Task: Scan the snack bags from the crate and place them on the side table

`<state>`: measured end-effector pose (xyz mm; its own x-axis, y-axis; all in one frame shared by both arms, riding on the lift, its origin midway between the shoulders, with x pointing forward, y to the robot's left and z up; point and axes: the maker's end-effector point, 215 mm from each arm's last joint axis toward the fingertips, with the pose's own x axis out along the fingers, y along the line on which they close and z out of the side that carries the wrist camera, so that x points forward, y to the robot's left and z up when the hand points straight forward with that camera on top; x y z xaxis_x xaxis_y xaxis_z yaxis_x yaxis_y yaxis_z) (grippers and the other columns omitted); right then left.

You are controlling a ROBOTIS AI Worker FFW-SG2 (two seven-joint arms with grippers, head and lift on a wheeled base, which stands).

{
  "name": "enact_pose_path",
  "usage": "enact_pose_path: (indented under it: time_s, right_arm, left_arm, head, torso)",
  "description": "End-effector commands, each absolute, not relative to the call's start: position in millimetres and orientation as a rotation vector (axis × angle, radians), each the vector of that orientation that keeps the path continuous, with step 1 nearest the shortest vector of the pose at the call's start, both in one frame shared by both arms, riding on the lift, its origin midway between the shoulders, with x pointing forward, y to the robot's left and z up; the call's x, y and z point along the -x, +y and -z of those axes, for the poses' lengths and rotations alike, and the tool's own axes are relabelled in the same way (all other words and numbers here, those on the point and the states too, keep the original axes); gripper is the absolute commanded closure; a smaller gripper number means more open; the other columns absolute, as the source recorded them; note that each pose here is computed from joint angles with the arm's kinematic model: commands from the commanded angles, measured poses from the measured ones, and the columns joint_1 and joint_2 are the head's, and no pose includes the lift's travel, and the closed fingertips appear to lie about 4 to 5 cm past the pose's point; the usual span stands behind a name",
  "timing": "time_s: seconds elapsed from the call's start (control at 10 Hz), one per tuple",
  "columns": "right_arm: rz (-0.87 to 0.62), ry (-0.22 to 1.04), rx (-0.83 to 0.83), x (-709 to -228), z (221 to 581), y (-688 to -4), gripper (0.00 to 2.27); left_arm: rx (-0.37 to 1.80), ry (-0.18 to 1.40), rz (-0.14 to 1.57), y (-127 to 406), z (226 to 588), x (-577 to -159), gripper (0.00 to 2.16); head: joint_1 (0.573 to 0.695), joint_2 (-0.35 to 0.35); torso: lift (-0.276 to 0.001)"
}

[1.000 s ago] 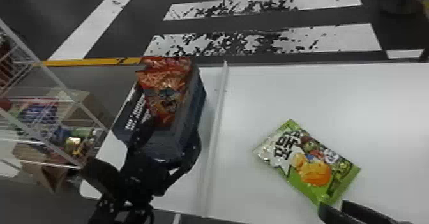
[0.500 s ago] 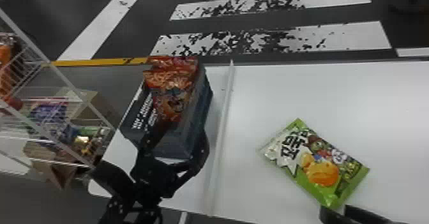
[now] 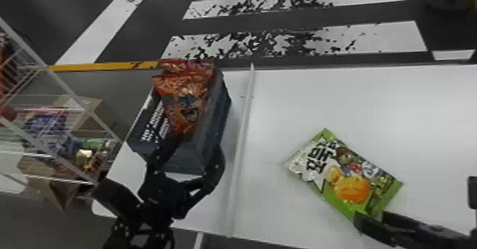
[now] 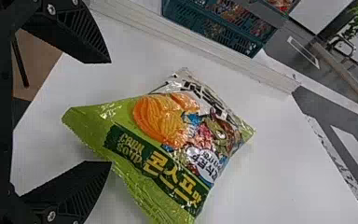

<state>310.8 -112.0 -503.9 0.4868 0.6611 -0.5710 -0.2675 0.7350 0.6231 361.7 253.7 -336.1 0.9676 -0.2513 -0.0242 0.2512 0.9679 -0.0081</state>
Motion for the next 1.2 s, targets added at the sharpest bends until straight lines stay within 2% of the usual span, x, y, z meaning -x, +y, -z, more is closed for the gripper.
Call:
enact_pose_path:
  time_s: [0.0, 0.8, 0.9, 1.0, 1.1]
  right_arm:
    - [-0.577, 0.900, -0.466, -320.2, 511.4, -115.4, 0.11]
    - [-0.567, 0.900, -0.393, -344.0, 528.9, -113.6, 0.14]
    - [-0.577, 0.895, -0.372, -347.7, 531.3, -107.9, 0.69]
    - [-0.555, 0.869, -0.333, -356.1, 533.3, -111.1, 1.80]
    - [-0.554, 0.830, -0.324, -363.3, 528.6, -112.6, 2.25]
  left_arm:
    - [0.010, 0.027, 0.252, 254.1, 338.3, -361.9, 0.08]
    - [0.023, 0.039, 0.247, 257.5, 349.4, -371.7, 0.08]
    - [0.023, 0.039, 0.249, 257.3, 349.6, -372.0, 0.08]
    - [0.024, 0.040, 0.249, 257.4, 350.4, -371.8, 0.08]
    - [0.026, 0.041, 0.245, 259.3, 351.3, -372.4, 0.09]
  head:
    - [0.695, 0.242]
    - [0.695, 0.219]
    - [0.695, 0.223]
    - [0.695, 0.230]
    - [0.695, 0.229]
  torso:
    - [-0.094]
    - [-0.094]
    - [-0.094]
    - [-0.094]
    - [-0.094]
